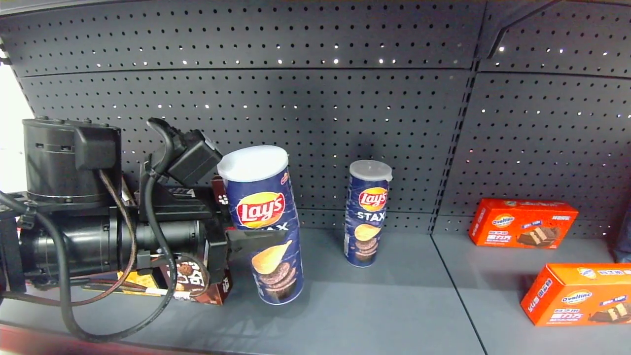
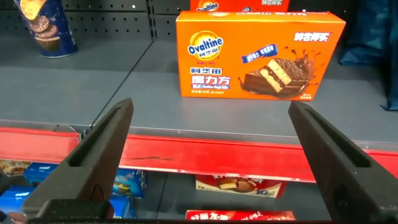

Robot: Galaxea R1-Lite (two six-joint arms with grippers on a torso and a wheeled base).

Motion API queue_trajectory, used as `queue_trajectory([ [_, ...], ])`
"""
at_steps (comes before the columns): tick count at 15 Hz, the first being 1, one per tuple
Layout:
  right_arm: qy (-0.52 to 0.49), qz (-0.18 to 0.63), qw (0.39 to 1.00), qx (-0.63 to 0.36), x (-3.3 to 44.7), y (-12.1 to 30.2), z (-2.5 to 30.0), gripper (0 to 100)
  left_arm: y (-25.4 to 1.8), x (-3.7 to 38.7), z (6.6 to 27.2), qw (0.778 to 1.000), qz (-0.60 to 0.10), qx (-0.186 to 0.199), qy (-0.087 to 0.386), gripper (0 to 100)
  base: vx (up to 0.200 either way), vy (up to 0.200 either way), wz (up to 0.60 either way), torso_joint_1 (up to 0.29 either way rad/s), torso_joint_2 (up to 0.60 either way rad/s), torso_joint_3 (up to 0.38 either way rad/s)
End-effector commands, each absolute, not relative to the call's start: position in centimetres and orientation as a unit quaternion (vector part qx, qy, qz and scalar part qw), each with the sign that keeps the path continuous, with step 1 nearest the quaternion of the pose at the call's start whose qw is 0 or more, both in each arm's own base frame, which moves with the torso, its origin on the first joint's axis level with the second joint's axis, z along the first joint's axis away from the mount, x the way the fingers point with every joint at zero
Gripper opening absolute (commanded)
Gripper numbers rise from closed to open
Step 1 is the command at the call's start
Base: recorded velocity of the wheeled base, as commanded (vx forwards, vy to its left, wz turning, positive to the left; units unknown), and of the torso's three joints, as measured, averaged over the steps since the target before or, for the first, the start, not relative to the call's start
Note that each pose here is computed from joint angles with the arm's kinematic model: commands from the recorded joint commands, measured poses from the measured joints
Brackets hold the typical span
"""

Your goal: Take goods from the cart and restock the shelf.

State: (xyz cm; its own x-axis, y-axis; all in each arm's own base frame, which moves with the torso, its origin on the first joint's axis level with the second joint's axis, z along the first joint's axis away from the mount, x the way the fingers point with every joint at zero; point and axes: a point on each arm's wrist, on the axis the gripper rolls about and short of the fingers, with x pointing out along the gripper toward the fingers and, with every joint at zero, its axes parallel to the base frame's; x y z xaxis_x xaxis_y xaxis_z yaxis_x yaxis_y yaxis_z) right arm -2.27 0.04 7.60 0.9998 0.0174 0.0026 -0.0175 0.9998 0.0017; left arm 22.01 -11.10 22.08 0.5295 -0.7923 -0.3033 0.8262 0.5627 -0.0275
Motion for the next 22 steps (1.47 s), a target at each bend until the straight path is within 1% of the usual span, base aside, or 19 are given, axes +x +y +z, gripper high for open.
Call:
queue_trajectory([
  [1,-0.001,0.009,1.0,0.001,-2.3,0.0,7.6,100,-10.9,21.6,22.6,0.875,-0.463,0.061,0.132,0,0.0,0.0,0.0,0.0,0.0,0.0],
  [4,-0.001,0.009,1.0,0.001,-2.3,0.0,7.6,100,-10.3,20.0,23.0,0.871,-0.461,0.063,0.155,0,0.0,0.0,0.0,0.0,0.0,0.0],
  [6,0.002,0.013,1.0,-0.008,-2.2,0.0,7.6,100,-10.1,19.4,23.0,0.878,-0.443,0.069,0.165,0,0.0,0.0,0.0,0.0,0.0,0.0],
  [7,-0.002,0.012,1.0,-0.012,-2.2,0.1,8.2,100,-10.4,19.2,22.9,0.881,-0.435,0.074,0.17,0,0.0,0.0,0.0,0.0,0.0,0.0],
  [8,-0.032,0.024,0.999,-0.005,-2.4,0.1,13.1,100,-10.4,19.0,23.0,0.885,-0.428,0.077,0.167,0,0.0,0.0,0.0,0.0,0.0,0.0],
  [9,0.008,0.041,0.998,0.043,0.2,0.1,18.3,100,-10.6,19.0,23.1,0.883,-0.432,0.078,0.165,0,0.0,0.0,0.0,0.0,0.0,0.0],
  [10,-0.002,0.061,0.997,0.047,0.0,0.2,18.6,100,-10.9,18.9,23.0,0.881,-0.436,0.08,0.165,0,0.0,0.0,0.0,0.0,0.0,0.0],
  [11,0.006,0.12,0.993,0.007,0.0,0.4,17.9,100,-11.1,19.0,22.9,0.879,-0.441,0.08,0.166,0,0.0,0.0,0.0,0.0,0.0,0.0],
  [12,0.013,0.139,0.99,-0.003,0.4,0.5,18.2,100,-11.1,19.0,22.8,0.878,-0.44,0.08,0.169,0,0.0,0.0,0.0,0.0,0.0,0.0],
  [13,0.021,0.158,0.987,-0.003,1.5,0.6,19.3,100,-11.1,19.0,22.6,0.878,-0.44,0.08,0.171,0,0.0,0.0,0.0,0.0,0.0,0.0],
  [14,0.025,0.206,0.978,-0.003,2.7,1.0,20.4,100,-11.2,19.3,22.4,0.878,-0.439,0.08,0.174,0,0.0,0.0,0.0,0.0,0.0,0.0],
  [17,0.062,0.27,0.96,-0.03,8.1,2.8,22.2,100,-11.3,19.3,22.5,0.877,-0.442,0.079,0.173,0,0.0,0.0,0.0,0.0,0.0,0.0],
  [18,0.062,0.27,0.96,-0.03,8.1,2.8,22.2,100,-11.3,19.3,22.5,0.877,-0.442,0.079,0.173,0,0.0,0.0,0.0,0.0,0.0,0.0],
  [19,0.083,0.311,0.946,-0.033,12.1,5.0,22.9,100,-11.4,19.2,22.5,0.875,-0.446,0.079,0.173,0,0.0,0.0,0.0,0.0,0.0,0.0],
  [22,0.097,0.349,0.931,-0.044,16.2,7.4,22.6,100,-11.3,19.0,22.6,0.874,-0.448,0.079,0.17,0,0.0,0.0,0.0,0.0,0.0,0.0],
])
